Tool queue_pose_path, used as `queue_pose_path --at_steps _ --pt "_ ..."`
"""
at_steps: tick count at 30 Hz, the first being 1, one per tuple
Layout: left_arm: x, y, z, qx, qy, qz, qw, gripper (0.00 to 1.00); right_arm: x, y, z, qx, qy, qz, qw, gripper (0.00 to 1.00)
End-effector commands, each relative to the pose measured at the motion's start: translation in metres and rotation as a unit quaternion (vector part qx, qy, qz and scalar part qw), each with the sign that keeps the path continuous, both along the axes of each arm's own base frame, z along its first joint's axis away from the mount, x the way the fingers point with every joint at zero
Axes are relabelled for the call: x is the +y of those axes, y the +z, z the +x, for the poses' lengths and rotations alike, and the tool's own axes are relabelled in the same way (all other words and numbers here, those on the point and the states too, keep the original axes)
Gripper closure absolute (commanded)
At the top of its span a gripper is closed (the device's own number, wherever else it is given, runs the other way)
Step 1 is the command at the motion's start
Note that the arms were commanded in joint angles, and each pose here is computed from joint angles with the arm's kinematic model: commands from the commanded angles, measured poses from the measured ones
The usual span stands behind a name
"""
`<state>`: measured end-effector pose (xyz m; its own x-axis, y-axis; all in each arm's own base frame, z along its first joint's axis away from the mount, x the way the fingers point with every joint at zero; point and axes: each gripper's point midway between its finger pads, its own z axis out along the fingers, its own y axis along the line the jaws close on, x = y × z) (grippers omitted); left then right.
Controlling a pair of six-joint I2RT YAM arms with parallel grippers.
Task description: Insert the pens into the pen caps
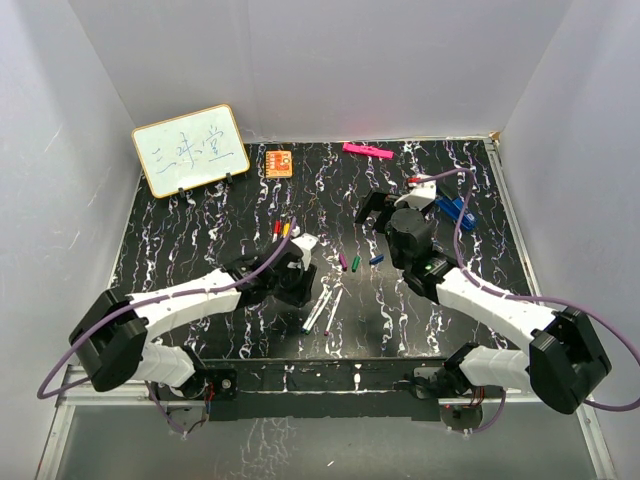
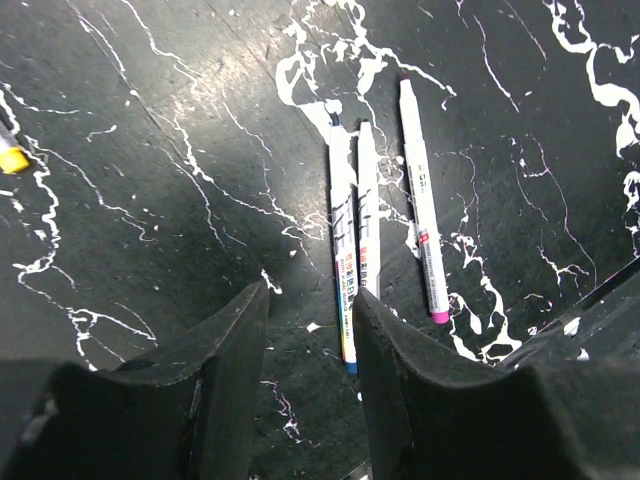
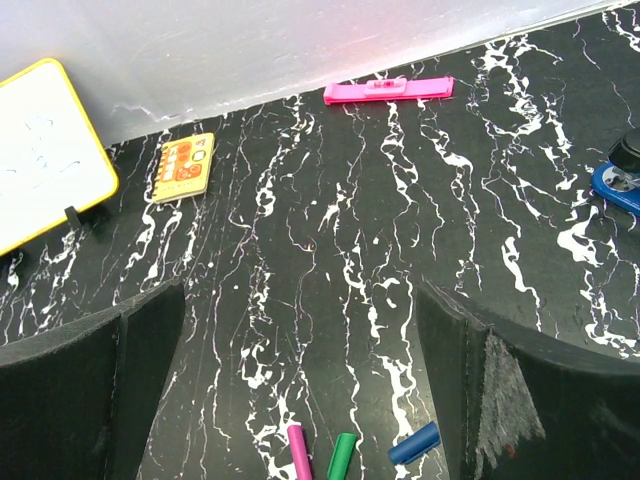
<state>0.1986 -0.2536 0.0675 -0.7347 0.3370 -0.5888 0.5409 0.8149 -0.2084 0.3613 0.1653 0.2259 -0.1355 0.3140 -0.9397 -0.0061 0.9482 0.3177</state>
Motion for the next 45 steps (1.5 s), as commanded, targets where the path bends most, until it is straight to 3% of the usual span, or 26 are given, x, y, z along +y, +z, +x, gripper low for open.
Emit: queue_pose_path --at_steps 1,18,45 --pt "-0.005 -0.008 -0.01 0.012 -0.011 0.004 1.0 0.61 -0.007 0.024 -0.002 -0.027 -0.014 0.025 0.999 0.02" --pt "-0.013 -0.031 -0.028 0.034 -0.034 0.048 0.998 0.62 -0.003 0.015 0.0 -0.017 -0.006 0.024 1.0 0.02" --pt "0.004 -0.048 -0.021 0.026 -0.001 0.116 0.993 0.68 -0.001 0.009 0.001 -0.01 0.001 0.027 1.0 0.02"
